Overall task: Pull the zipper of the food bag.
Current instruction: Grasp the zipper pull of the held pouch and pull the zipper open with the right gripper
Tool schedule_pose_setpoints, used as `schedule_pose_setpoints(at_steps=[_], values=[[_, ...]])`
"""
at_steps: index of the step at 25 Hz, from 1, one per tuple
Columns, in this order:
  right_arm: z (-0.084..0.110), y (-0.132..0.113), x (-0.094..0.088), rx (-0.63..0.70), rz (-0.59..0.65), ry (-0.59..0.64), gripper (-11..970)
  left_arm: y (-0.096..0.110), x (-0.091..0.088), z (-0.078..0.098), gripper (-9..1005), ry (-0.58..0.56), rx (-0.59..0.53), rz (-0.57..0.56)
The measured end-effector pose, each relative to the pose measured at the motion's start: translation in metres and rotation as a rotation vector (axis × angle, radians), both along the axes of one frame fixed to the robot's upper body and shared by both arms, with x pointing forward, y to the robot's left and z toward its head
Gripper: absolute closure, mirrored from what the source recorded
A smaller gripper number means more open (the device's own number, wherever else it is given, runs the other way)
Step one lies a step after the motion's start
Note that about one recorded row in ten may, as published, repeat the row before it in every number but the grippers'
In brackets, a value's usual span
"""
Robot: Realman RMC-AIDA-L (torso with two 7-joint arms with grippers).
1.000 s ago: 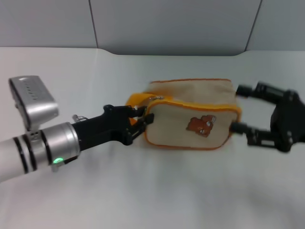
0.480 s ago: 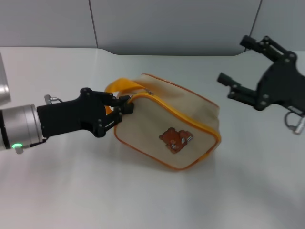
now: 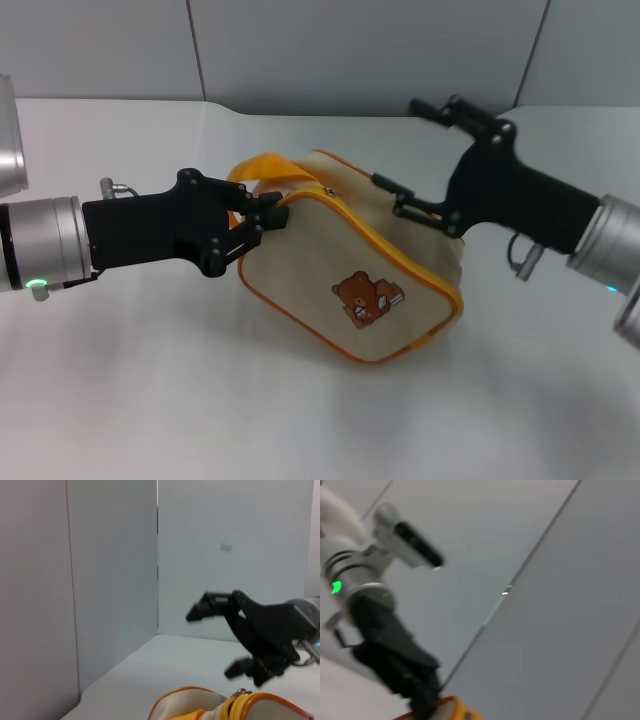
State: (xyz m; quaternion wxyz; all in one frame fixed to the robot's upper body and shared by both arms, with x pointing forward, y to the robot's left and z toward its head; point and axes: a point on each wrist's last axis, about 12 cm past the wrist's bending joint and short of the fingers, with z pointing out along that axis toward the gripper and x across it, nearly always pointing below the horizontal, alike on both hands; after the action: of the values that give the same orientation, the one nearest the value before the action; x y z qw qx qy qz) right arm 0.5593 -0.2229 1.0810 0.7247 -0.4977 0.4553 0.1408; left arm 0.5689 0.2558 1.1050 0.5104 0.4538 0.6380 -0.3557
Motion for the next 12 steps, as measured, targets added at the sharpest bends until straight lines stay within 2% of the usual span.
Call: schedule_pose_setpoints(at_steps=[2, 7, 12], values=[[-0.002, 0.008, 0.001, -0.04, 0.04, 0.006, 171, 0.0, 0.0, 0.0, 893, -0.001, -0.001, 0.001], [-0.002, 0.015, 0.002, -0.051, 0.07, 0.005, 359, -0.001, 0.002, 0.001, 893, -0.005, -0.002, 0.009], [-0.003, 0.021, 0.0, -0.067, 0.106, 0.01, 425, -0.001, 0.002, 0.002, 894, -0.006, -0.002, 0.009]])
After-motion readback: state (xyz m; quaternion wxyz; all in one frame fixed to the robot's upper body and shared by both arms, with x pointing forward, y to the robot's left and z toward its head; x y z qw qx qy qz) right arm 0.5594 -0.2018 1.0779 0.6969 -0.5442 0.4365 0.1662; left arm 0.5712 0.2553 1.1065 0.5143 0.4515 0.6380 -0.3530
